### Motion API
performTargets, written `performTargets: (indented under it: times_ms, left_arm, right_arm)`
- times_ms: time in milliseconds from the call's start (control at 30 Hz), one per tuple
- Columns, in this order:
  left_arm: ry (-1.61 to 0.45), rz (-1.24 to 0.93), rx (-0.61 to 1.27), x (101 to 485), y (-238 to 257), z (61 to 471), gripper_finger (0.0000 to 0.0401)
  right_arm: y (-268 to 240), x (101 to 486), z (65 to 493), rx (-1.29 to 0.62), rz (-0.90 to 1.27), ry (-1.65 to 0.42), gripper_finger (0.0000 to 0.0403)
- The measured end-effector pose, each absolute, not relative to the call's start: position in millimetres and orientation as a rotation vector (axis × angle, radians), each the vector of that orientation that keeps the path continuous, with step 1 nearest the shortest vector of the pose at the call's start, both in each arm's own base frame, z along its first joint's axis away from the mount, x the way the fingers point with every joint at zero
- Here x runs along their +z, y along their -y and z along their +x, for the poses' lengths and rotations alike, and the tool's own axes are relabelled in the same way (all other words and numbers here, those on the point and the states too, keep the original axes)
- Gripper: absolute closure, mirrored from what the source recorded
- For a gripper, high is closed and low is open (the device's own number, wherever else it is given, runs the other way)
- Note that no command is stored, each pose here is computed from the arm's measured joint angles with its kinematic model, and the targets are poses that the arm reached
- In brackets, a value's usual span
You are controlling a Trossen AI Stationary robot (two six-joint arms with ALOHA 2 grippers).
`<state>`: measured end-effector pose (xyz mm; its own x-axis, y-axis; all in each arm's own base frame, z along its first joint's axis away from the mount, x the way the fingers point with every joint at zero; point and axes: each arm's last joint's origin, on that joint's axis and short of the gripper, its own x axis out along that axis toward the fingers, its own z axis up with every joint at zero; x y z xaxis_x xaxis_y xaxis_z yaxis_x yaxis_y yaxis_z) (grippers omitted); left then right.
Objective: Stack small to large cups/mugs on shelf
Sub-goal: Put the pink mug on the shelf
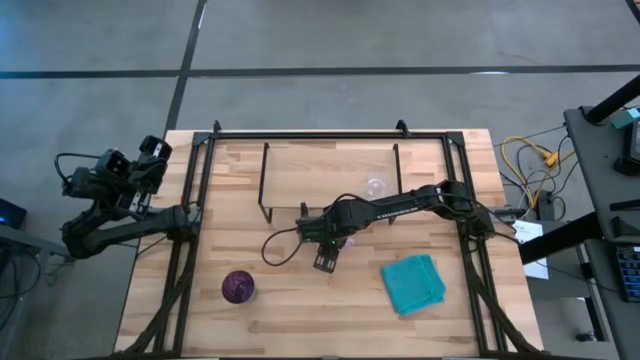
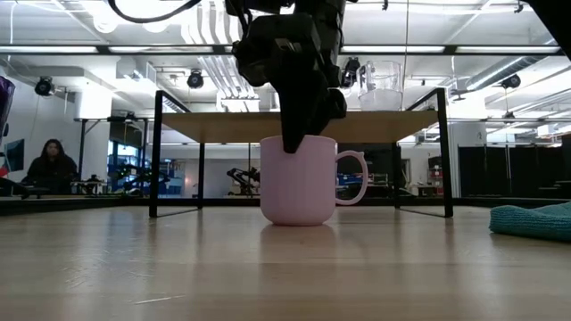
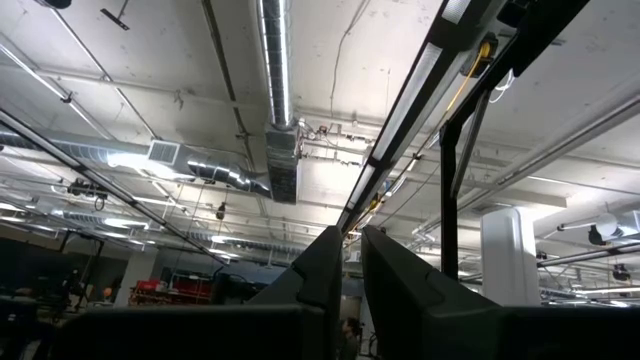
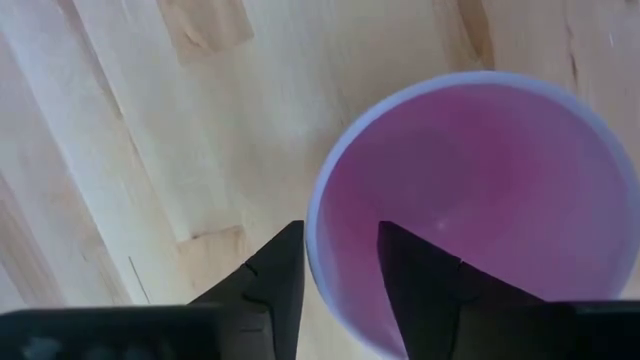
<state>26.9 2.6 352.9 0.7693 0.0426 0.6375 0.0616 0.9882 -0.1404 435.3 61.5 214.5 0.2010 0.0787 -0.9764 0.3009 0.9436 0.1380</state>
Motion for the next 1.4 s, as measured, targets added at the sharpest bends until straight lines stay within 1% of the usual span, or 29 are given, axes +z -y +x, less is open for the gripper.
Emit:
performTargets:
  times_ms: [100, 333, 400, 567, 767, 1400]
  left_arm:
    - [0.694, -0.157, -0.011, 353, -3, 27, 0.0372]
    - [0.694, -0.157, -0.011, 353, -3, 27, 0.0372]
    - [0.694, -0.157, -0.011, 353, -3, 27, 0.0372]
    - [0.694, -0.157, -0.010, 353, -3, 27, 0.0372]
    - [0.694, -0.157, -0.010, 353, -3, 27, 0.0372]
    - [0.694, -0.156, -0.011, 353, -3, 27, 0.0372]
  right_arm:
    - [-62, 214, 435, -0.159, 0.329, -1.366, 0.0298]
    - [-62, 214, 435, -0.159, 0.330, -1.365, 0.0375]
    - [-61, 214, 435, -0.161, 0.328, -1.367, 0.0388]
    - [-62, 217, 436, -0.160, 0.329, -1.359, 0.0390]
    - [-62, 233, 439, -0.184, 0.377, -1.333, 0.0392]
    - [-66, 325, 431, -0.137, 0.404, -1.215, 0.0392]
